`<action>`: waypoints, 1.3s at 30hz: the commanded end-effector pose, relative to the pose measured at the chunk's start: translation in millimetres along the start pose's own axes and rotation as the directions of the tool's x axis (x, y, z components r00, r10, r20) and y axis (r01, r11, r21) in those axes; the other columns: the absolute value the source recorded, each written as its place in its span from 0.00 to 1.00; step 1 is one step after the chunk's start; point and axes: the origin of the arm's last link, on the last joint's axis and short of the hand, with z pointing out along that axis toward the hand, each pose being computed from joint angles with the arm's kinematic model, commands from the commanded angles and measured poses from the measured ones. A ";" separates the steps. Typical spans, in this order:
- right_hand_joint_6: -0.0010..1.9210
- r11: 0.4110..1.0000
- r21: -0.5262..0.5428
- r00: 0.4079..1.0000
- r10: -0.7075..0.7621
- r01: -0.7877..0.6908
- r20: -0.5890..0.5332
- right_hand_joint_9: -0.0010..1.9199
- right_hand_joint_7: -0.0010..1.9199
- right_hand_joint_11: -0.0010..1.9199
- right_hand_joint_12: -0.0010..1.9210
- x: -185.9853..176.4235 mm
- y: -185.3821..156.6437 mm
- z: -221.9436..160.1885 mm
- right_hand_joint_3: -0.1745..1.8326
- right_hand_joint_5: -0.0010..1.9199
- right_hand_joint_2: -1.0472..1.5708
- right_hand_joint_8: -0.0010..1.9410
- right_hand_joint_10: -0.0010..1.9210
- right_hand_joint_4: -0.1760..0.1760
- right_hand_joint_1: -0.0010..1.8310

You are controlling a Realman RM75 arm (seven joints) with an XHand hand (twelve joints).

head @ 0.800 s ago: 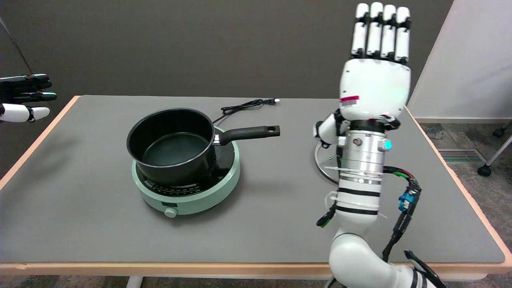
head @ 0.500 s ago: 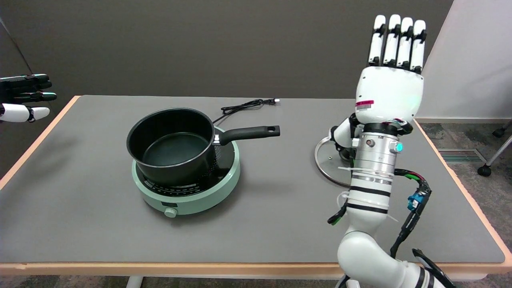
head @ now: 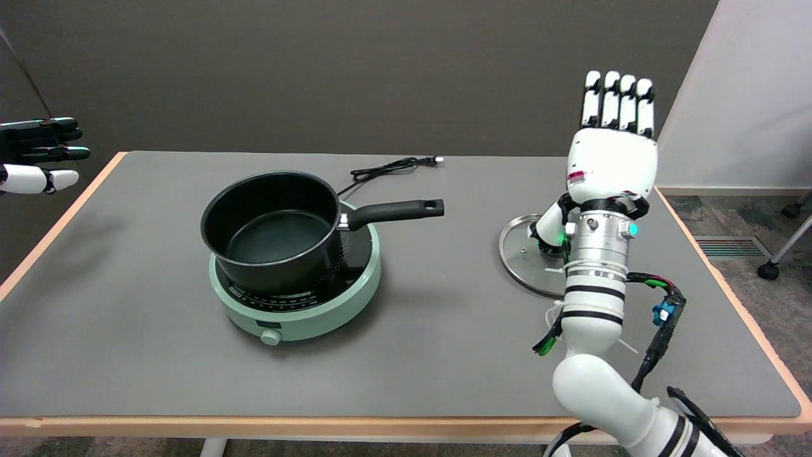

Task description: Pick up the pot lid.

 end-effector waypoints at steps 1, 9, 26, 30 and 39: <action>0.03 0.995 0.018 0.967 0.091 -0.098 0.239 0.03 0.03 0.03 0.03 -42.6 10.7 18.8 0.77 0.03 0.12 0.03 0.03 0.44 0.65; 0.03 0.993 0.004 0.958 0.113 -0.118 0.263 0.03 0.03 0.03 0.03 -45.1 12.9 19.9 0.76 0.03 0.12 0.03 0.03 0.41 0.66; 0.03 0.994 0.055 0.985 0.086 -0.095 0.148 0.03 0.03 0.03 0.03 -17.3 -0.6 11.7 0.76 0.03 0.12 0.03 0.03 0.37 0.66; 0.03 0.995 0.053 0.990 0.083 -0.090 0.117 0.03 0.03 0.03 0.03 -10.4 -0.1 7.3 0.76 0.03 0.12 0.03 0.03 0.37 0.66; 0.03 0.983 0.043 0.983 0.175 -0.177 0.055 0.03 0.03 0.03 0.03 6.2 6.9 -4.3 0.77 0.03 0.12 0.03 0.03 0.38 0.65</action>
